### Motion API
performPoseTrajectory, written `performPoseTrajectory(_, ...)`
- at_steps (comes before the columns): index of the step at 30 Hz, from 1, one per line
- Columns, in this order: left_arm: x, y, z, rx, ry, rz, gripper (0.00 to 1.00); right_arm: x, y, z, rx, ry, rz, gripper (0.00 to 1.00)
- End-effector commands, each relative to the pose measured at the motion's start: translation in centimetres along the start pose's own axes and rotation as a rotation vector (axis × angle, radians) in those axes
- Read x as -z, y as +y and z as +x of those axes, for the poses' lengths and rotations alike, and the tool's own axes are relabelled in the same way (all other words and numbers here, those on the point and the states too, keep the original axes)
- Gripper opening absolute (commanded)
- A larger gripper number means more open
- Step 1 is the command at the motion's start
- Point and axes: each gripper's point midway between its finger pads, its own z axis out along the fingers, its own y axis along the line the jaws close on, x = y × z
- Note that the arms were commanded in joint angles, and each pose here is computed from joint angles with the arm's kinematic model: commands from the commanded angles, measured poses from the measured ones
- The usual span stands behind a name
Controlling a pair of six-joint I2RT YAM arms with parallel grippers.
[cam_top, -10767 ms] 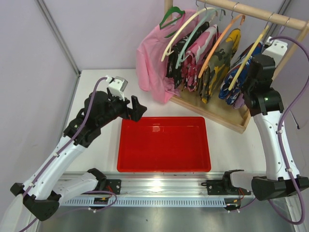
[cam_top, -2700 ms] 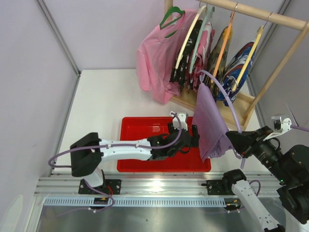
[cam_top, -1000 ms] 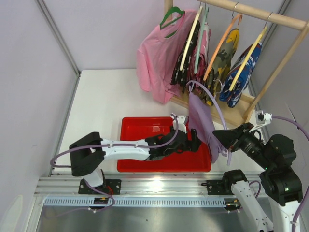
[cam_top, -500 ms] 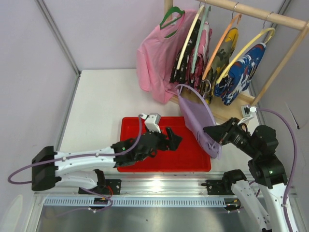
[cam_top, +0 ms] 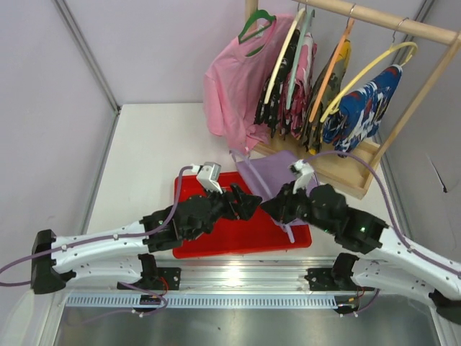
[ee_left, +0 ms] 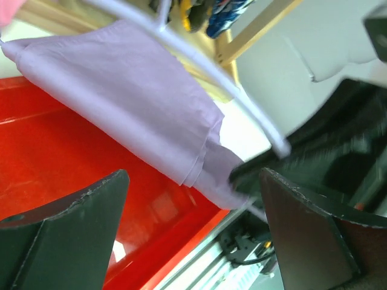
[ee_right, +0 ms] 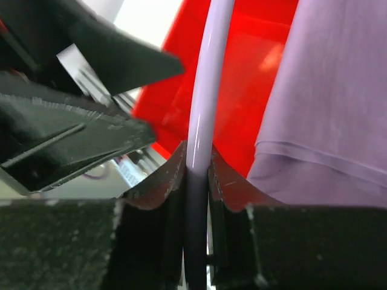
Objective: Remove the trousers from the hanger
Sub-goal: Pass the hanger from the right arm to the left
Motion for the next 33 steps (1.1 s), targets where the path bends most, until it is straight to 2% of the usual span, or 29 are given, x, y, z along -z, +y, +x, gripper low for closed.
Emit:
performPoseTrajectory(1,1.3,0.6,-2.9,0.016,-0.074,-0.044,0.96,-1.0,3.3,-5.5,0.079,-0.292,0.009,0.0)
performPoseTrajectory(2,2.0,0.8,-3.6,0.04,-0.091,-0.048,0.96,-2.0,2.7,-5.2,0.088,-0.304,0.071,0.0)
performPoseTrajectory(5,3.3,2.9,-4.4,0.073,-0.131,-0.102,0.96,-3.8,4.3,-3.4,0.109,-0.303,0.061,0.0)
performPoseTrajectory(7,3.9,4.3,-4.5,0.08,-0.139,-0.129,0.96,-4.5,5.4,-3.4,0.086,-0.353,0.046,0.0)
performPoseTrajectory(13,5.2,4.8,-5.6,0.077,-0.148,-0.128,0.97,-7.1,7.6,-2.5,0.101,-0.364,0.024,0.0)
performPoseTrajectory(21,4.1,7.0,-4.3,0.071,-0.106,-0.223,0.96,-10.0,9.1,-0.9,0.057,-0.353,-0.004,0.0)
performPoseTrajectory(29,3.8,9.9,-4.5,0.119,-0.128,-0.244,0.89,-12.4,10.1,3.1,0.048,-0.317,-0.013,0.0)
performPoseTrajectory(33,3.1,10.6,-3.9,0.12,-0.094,-0.245,0.86,-13.4,10.2,4.1,0.044,-0.325,0.007,0.0)
